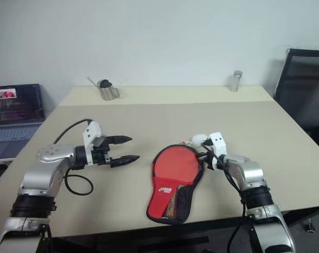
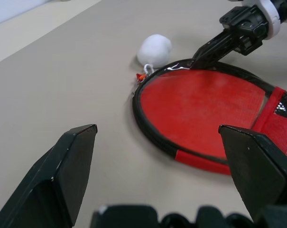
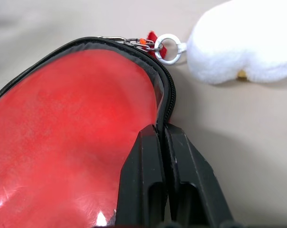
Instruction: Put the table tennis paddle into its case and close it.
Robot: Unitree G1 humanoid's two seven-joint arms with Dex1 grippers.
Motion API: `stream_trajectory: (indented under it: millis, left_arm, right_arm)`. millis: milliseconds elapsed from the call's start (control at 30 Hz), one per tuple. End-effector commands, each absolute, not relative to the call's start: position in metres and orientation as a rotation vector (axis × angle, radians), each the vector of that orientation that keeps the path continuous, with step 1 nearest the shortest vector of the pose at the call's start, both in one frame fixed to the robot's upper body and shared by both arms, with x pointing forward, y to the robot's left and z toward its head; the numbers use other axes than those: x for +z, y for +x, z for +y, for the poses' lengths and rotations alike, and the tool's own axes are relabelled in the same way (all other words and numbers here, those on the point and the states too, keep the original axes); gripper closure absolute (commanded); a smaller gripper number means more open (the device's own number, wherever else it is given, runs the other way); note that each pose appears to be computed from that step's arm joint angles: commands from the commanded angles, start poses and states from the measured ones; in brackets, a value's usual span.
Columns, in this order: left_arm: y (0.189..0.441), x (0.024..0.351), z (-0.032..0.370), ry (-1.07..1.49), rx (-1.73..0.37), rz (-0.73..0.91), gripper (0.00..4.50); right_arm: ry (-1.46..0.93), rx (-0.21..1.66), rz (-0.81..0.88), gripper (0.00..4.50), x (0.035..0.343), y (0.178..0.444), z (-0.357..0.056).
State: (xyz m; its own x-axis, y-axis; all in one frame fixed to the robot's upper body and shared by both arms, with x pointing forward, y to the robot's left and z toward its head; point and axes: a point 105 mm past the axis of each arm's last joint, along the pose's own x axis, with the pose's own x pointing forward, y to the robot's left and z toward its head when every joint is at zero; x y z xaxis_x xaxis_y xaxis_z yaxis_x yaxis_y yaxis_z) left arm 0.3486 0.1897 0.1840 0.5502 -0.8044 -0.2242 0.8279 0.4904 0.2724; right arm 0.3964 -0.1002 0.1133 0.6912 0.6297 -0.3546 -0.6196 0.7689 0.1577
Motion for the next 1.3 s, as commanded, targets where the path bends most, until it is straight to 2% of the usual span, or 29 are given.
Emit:
stream_trajectory:
  millis: [33,633,800,967,1133,1233,1300]
  left_arm:
    - [0.346,0.196,0.186,0.402,-1.006,0.033,0.0]
    - [0.35,0.194,0.181,0.423,-1.014,0.031,0.0]
    - [0.351,0.192,0.179,0.422,-1.02,0.03,0.0]
    - [0.353,0.191,0.174,0.419,-1.031,0.025,0.0]
    - [0.352,0.189,0.161,0.416,-1.071,0.013,0.0]
    - [0.353,0.188,0.154,0.404,-1.089,0.012,0.0]
    - [0.354,0.187,0.151,0.399,-1.1,0.018,0.0]
  right_arm:
    - [-0.031,0.798,0.333,4.46,0.131,0.401,-0.08]
    - [-0.059,0.788,0.351,4.46,0.128,0.411,-0.075]
    - [-0.058,0.791,0.341,3.15,0.132,0.412,-0.074]
    - [-0.105,0.817,0.314,1.33,0.136,0.41,-0.066]
    - [-0.145,0.832,0.31,1.33,0.145,0.397,-0.083]
    - [-0.195,0.845,0.298,0.75,0.157,0.382,-0.096]
    - [-0.205,0.87,0.303,0.04,0.164,0.368,-0.101]
